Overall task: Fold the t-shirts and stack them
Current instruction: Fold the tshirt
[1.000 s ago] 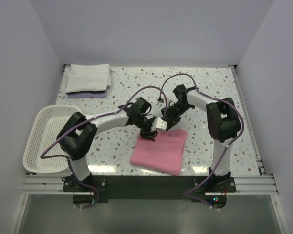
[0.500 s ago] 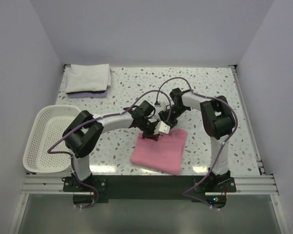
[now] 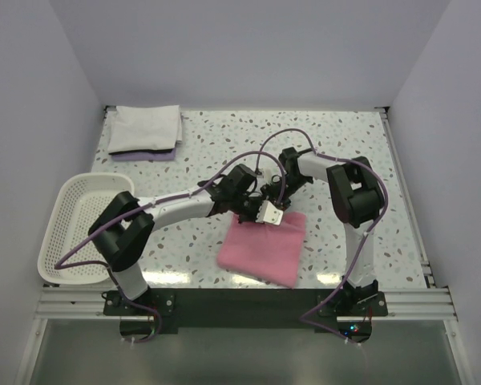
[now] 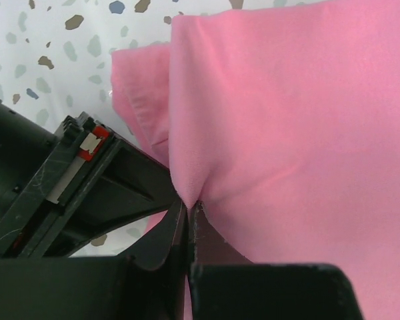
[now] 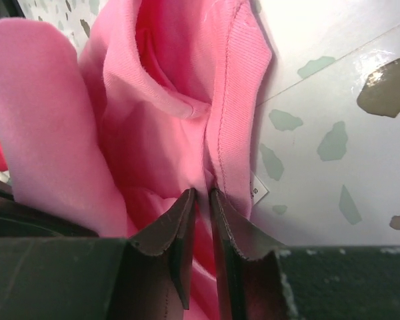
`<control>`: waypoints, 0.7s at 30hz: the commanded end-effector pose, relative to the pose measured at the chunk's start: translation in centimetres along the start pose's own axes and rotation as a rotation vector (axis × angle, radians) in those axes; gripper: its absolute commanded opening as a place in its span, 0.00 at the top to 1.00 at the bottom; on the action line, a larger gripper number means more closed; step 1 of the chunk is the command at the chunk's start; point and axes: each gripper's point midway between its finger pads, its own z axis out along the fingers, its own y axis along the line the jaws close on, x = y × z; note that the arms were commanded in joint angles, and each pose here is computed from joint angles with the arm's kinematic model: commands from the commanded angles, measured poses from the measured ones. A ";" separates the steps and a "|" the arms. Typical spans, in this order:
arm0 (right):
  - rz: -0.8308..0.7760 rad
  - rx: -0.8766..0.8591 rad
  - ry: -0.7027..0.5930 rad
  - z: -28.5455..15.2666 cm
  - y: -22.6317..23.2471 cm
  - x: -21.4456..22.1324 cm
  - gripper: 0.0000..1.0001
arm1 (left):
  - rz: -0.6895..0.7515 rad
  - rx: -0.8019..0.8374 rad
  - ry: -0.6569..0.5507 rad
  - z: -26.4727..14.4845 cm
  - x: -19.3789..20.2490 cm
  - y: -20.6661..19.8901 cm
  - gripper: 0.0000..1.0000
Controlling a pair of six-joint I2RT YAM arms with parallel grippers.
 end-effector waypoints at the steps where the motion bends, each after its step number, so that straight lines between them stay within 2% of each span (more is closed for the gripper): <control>1: -0.044 0.044 0.068 1.3 -2.1 1.6 0.80 | 0.104 -0.144 -0.038 -1.3 -1.7 3.7 1.00; 8: -0.051 0.025 0.079 1.3 -1.9 1.8 0.81 | 0.117 -0.240 -0.041 -2.1 -0.8 6.0 1.00; 18: -0.058 0.024 0.088 1.1 -1.9 1.6 0.81 | 0.170 -0.331 -0.055 -2.4 -0.2 7.0 1.00; 20: -0.058 0.022 0.092 0.9 -1.8 1.5 0.79 | 0.180 -0.320 -0.071 -2.1 -0.3 6.6 0.92; 21: -0.069 0.028 0.086 0.7 -1.7 0.9 0.76 | 0.185 -0.317 -0.073 -2.2 -0.3 6.5 0.83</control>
